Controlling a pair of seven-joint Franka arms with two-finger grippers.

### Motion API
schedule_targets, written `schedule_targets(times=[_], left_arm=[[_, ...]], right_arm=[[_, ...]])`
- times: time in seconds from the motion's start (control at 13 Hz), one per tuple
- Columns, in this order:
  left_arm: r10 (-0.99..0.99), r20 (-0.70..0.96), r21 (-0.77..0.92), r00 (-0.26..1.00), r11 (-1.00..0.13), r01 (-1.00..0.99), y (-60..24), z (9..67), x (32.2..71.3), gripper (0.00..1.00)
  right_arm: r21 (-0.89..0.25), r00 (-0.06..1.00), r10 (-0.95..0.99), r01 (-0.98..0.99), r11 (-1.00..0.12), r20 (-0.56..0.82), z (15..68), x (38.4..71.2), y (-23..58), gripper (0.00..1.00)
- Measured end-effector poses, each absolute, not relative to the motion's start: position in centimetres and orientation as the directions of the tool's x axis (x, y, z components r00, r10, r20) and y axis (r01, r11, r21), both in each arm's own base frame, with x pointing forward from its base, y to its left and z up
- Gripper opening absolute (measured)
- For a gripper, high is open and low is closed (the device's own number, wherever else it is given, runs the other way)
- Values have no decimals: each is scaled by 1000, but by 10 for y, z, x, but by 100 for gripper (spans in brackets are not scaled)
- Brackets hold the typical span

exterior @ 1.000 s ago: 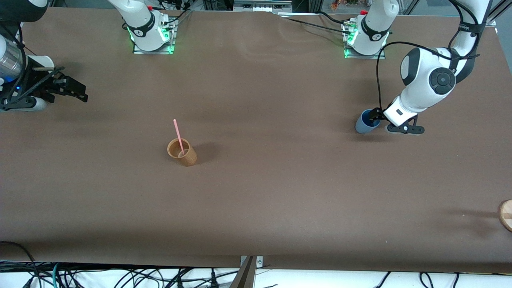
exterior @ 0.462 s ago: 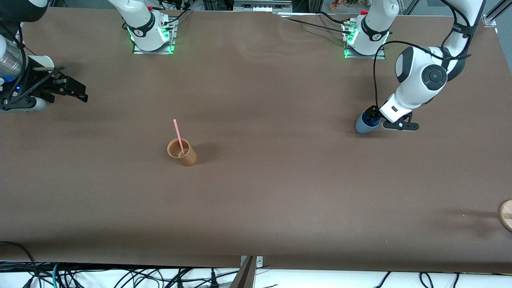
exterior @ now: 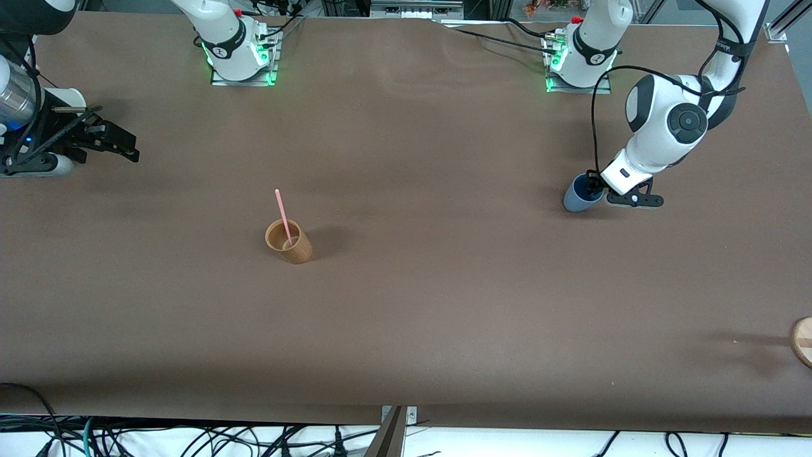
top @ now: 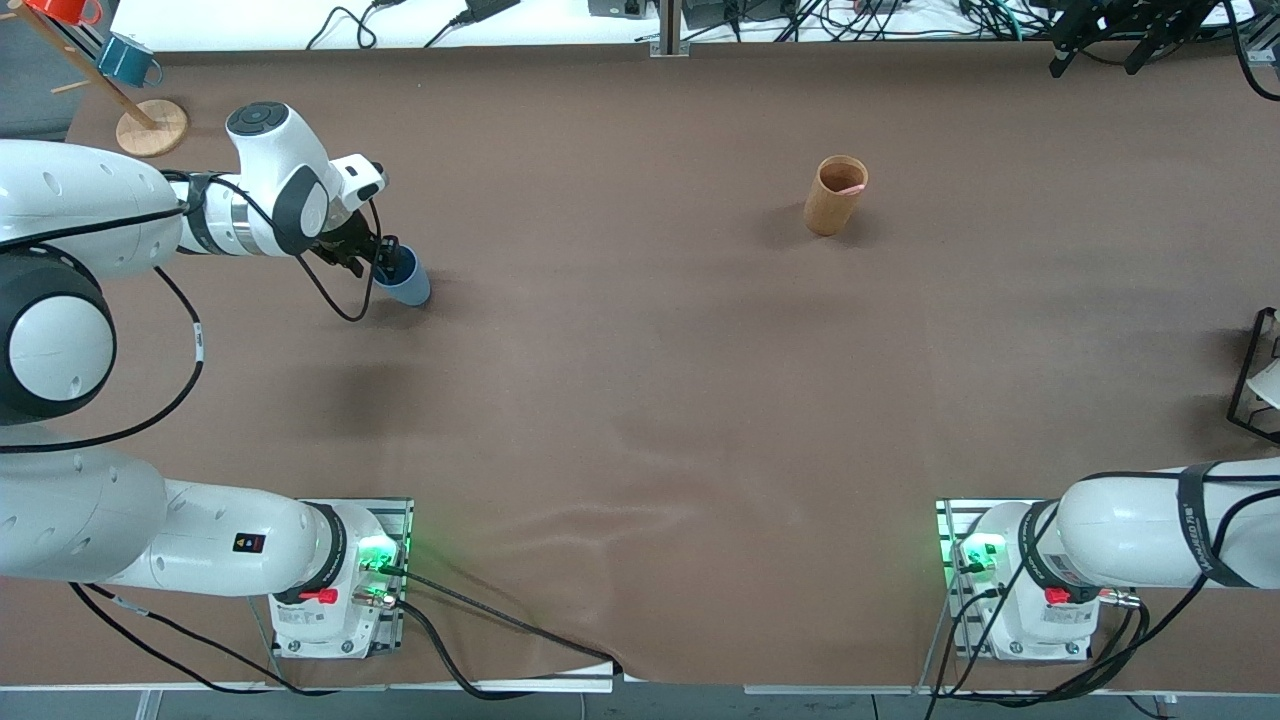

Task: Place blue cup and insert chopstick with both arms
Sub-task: 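Close the left gripper on the blue cup rim and lift, then carry the blue cup with the left gripper toward the bamboo cup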

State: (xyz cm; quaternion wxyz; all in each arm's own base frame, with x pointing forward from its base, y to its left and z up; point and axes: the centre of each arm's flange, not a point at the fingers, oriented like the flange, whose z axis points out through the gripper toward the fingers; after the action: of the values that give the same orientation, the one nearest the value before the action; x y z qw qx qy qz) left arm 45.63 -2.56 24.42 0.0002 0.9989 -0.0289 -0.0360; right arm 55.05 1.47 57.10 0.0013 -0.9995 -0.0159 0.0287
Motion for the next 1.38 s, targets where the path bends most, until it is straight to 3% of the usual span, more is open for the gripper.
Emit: schedule_targets(times=[0.31, 0.54, 0.85, 1.38], left_arm=[[-59, -69, 3, 996, -998, -59, -26, 245, 457, 5], [-58, -57, 3, 997, -998, -58, -26, 249, 461, 5], [-87, -8, 3, 996, -996, -87, -60, 291, 497, 5], [15, -30, -12, 999, -1000, 15, -259, 375, 551, 5]], right_arm=[[-4, 998, 32, 32, -999, -57, 571, 551, 15, 100], [-4, 998, 32, 32, -999, -57, 571, 551, 15, 100], [-4, 998, 32, 31, -1000, -58, 571, 551, 15, 100], [-4, 998, 31, 31, -1000, -58, 571, 551, 14, 100]])
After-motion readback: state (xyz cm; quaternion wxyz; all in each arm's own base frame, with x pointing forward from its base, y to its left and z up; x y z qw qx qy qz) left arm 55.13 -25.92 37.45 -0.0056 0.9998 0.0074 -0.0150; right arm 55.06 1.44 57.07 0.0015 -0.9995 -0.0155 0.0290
